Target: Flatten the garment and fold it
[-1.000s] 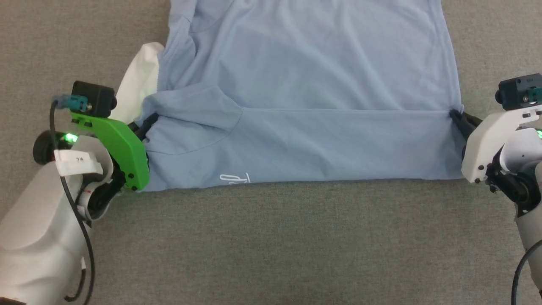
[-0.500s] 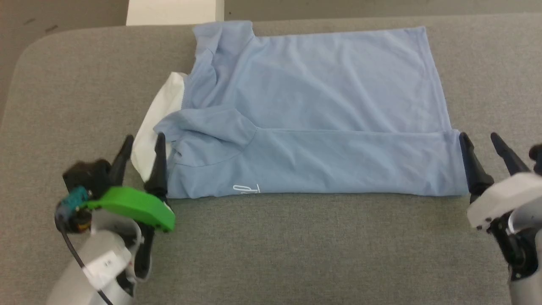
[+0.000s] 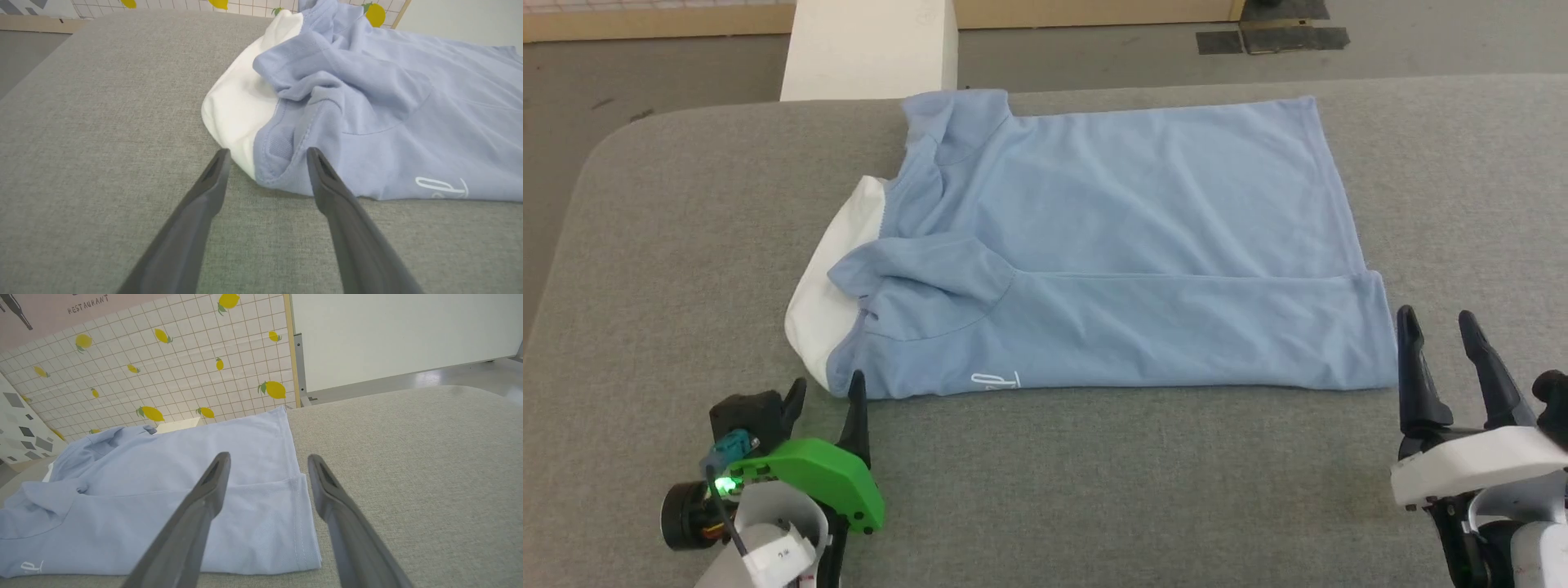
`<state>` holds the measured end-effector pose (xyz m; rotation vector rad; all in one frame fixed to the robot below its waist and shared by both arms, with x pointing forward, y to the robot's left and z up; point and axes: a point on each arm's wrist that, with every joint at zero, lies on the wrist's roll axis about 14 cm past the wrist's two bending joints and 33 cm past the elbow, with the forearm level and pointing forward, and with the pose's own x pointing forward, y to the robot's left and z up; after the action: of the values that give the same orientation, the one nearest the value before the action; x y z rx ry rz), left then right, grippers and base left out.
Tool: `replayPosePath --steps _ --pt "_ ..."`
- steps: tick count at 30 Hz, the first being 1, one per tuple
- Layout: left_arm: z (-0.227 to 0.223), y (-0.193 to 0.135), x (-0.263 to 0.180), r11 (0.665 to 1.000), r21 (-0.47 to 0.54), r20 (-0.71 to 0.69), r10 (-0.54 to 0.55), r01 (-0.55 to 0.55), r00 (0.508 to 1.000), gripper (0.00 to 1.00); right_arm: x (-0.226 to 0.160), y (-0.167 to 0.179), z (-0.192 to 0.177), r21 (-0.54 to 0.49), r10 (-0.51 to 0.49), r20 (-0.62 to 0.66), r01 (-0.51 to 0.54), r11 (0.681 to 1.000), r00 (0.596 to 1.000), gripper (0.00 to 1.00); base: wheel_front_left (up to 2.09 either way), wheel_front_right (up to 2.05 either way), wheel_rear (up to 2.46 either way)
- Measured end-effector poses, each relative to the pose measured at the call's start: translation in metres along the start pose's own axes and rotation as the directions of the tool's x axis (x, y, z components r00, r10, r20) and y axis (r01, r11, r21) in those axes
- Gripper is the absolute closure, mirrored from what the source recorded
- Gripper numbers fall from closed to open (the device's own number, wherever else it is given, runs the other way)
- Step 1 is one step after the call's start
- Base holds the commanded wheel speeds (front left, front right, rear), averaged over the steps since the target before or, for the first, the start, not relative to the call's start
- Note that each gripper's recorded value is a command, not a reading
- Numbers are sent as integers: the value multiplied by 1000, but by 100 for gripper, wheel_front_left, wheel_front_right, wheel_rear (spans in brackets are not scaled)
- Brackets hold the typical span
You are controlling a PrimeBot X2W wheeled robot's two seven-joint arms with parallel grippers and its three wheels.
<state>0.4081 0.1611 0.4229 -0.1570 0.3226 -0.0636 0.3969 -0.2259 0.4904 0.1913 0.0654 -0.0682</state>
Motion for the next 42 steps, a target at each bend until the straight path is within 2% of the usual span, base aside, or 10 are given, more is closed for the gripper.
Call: replayPosePath --steps 12,13,15,25,29,37,38,39,40,42 --pt "-37 4 18 986 -133 -260 65 -103 964 0 -8 -5 -6 15 -20 -14 20 1000 1000 0 0 0 0" --pt "-37 2 19 986 -137 -268 59 -99 961 51 -9 -6 -7 17 -22 -18 22 1000 1000 0 0 0 0" --pt "-35 1 21 986 -138 -265 56 -95 963 100 -10 -6 -9 22 -24 -23 24 999 999 0 0 0 0" --pt "-32 -6 19 989 -141 -249 14 -50 968 100 0 -16 -19 -1 -52 -64 52 999 997 0 0 0 0" --pt "-33 -8 18 989 -143 -244 4 -40 970 100 13 -31 -46 9 -101 -214 105 994 972 0 0 0 0" --pt "-33 -7 18 989 -144 -238 -5 -31 971 100 17 -35 -109 -7 -112 -616 136 991 780 0 0 0 0" --pt "-34 -6 18 989 -144 -238 -7 -28 971 100 18 -35 -111 -28 -116 -659 130 991 743 9 0 0 0" --pt "-34 -6 17 989 -144 -237 -10 -25 971 100 19 -35 -111 -37 -118 -677 127 991 727 32 0 0 0" --pt "-34 -6 17 989 -145 -237 -10 -25 971 100 18 -35 -111 -49 -121 -700 122 991 704 69 0 0 0" --pt "-34 -6 16 989 -144 -234 -9 -26 972 100 17 -35 -109 -66 -127 -720 114 991 683 100 0 0 0"
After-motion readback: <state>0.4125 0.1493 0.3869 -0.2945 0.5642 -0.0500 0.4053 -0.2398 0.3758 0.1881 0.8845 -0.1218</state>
